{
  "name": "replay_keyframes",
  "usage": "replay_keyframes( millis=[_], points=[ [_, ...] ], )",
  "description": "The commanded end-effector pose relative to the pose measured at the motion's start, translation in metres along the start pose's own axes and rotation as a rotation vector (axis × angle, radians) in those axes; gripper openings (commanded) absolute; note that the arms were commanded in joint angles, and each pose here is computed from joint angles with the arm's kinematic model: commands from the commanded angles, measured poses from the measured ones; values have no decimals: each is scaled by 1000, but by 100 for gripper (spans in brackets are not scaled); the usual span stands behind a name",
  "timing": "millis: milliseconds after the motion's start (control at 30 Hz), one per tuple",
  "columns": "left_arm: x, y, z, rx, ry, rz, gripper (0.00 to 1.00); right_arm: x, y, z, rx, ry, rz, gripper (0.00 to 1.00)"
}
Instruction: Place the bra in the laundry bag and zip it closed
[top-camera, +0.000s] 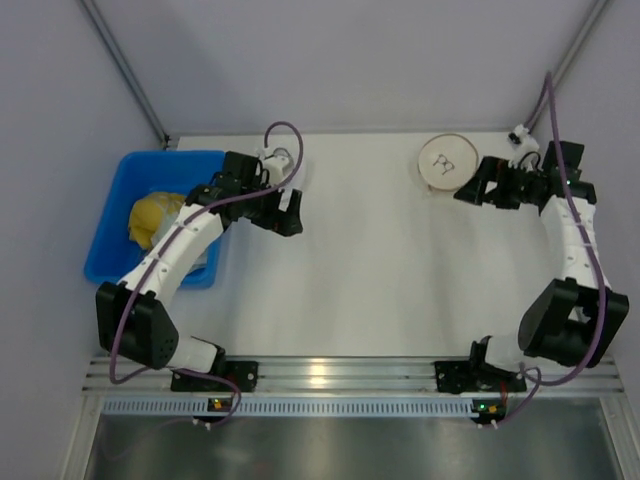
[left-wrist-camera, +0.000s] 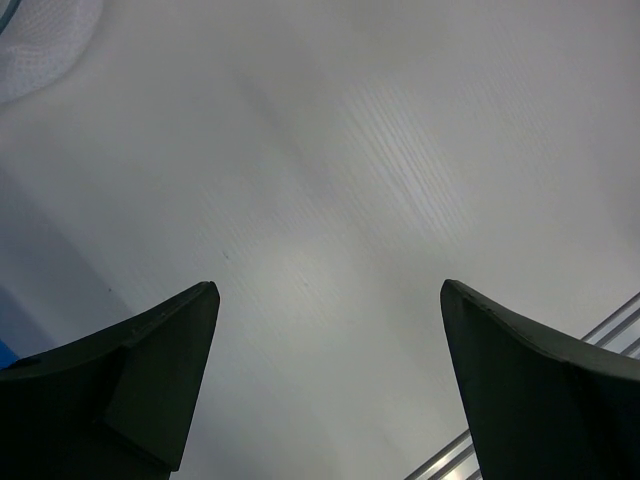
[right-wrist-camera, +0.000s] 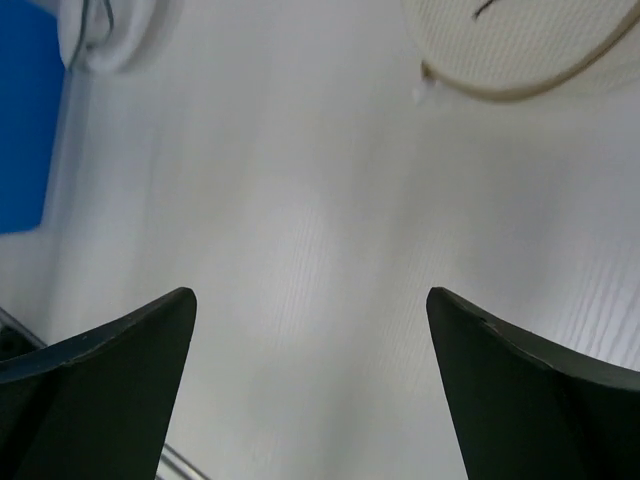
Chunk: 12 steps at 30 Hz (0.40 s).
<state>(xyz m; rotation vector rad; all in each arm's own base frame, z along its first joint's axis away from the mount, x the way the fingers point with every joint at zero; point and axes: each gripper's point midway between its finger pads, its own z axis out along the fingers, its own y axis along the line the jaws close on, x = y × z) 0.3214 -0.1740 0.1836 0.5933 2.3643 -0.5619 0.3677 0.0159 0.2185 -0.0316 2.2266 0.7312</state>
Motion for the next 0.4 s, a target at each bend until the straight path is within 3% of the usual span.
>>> replay_keyframes(
  millis=[0,367],
  points=[
    [0,5,-26,-65,-48,59,98,71,21,-24,-7,175,-176,99],
    [45,2,-58,-112,3,77,98,117,63,-49,-39,210,-345,99]
  ],
)
